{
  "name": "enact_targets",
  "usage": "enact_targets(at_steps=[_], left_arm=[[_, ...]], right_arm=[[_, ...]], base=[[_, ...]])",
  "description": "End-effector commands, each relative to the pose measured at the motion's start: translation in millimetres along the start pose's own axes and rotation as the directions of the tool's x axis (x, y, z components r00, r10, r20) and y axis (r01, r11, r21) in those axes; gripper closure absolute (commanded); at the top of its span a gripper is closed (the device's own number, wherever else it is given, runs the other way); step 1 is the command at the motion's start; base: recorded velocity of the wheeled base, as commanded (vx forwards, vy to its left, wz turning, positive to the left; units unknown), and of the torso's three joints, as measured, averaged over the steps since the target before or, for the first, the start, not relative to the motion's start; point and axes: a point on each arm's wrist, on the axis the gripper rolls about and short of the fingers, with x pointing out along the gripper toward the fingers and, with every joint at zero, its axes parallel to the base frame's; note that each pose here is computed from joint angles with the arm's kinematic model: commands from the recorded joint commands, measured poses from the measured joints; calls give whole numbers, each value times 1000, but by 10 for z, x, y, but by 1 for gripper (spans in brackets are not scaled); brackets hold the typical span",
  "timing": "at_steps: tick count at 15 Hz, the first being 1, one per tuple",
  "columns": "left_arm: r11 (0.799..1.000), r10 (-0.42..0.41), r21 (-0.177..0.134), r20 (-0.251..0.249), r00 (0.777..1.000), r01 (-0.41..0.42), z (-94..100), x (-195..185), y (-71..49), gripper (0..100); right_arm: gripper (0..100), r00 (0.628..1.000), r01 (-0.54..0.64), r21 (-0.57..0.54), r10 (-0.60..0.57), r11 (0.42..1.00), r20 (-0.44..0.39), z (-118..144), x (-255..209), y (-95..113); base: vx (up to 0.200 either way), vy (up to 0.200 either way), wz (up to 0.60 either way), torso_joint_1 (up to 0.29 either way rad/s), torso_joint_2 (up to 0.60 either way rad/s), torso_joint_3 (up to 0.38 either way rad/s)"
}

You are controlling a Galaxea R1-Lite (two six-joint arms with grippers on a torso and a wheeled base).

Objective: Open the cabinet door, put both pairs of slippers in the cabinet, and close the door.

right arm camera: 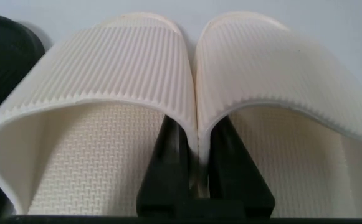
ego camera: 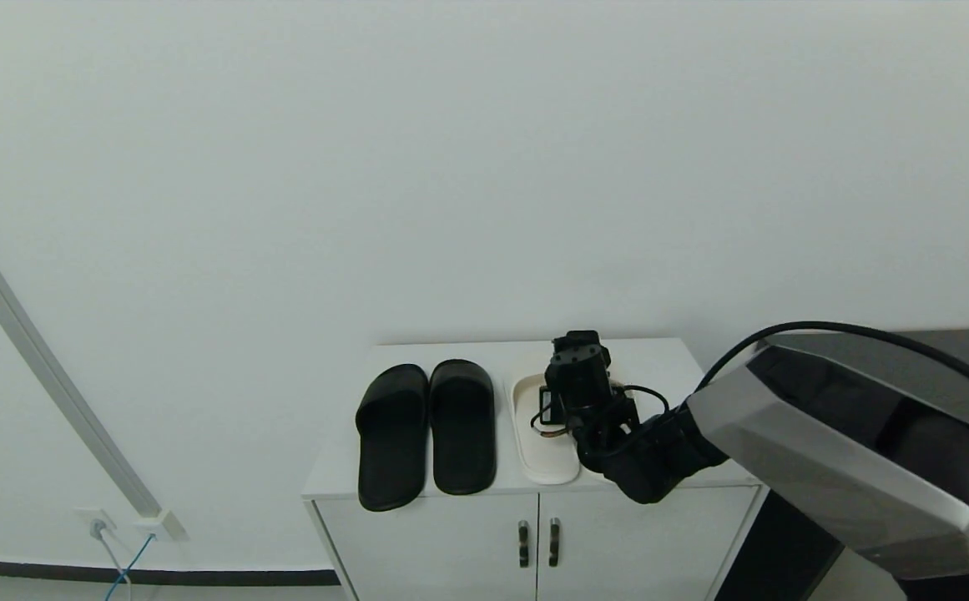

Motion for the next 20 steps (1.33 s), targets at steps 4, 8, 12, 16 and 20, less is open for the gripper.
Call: enact_targets(at_steps=[4, 8, 12, 16, 20], left_arm=[[1000, -4, 6, -3, 1000, 4, -3, 2, -1, 100], [1000, -4, 4, -3, 1000, 4, -3, 2, -1, 100], [1000, -4, 4, -1, 1000, 4, -2, 2, -1, 100], [1000, -1, 4, 0, 1000, 1, 2, 1, 0, 100], [1000, -1, 3, -1, 1000, 1, 1, 1, 0, 100]], right_arm=[[100, 960, -264, -54, 268, 963, 83, 657, -1270, -473], [100, 821, -560, -155, 570, 814, 32, 642, -2033, -774], [100, 728, -659, -330, 683, 676, -53, 441, -2273, -973], [100, 721, -637, -405, 693, 656, -11, 393, -2259, -986], [100, 729, -634, -393, 684, 666, -17, 382, -2217, -998]], base=[[0, 0, 0, 0, 0, 0], [0, 0, 0, 0, 0, 0], [0, 0, 0, 0, 0, 0], [0, 0, 0, 0, 0, 0], [0, 0, 0, 0, 0, 0]])
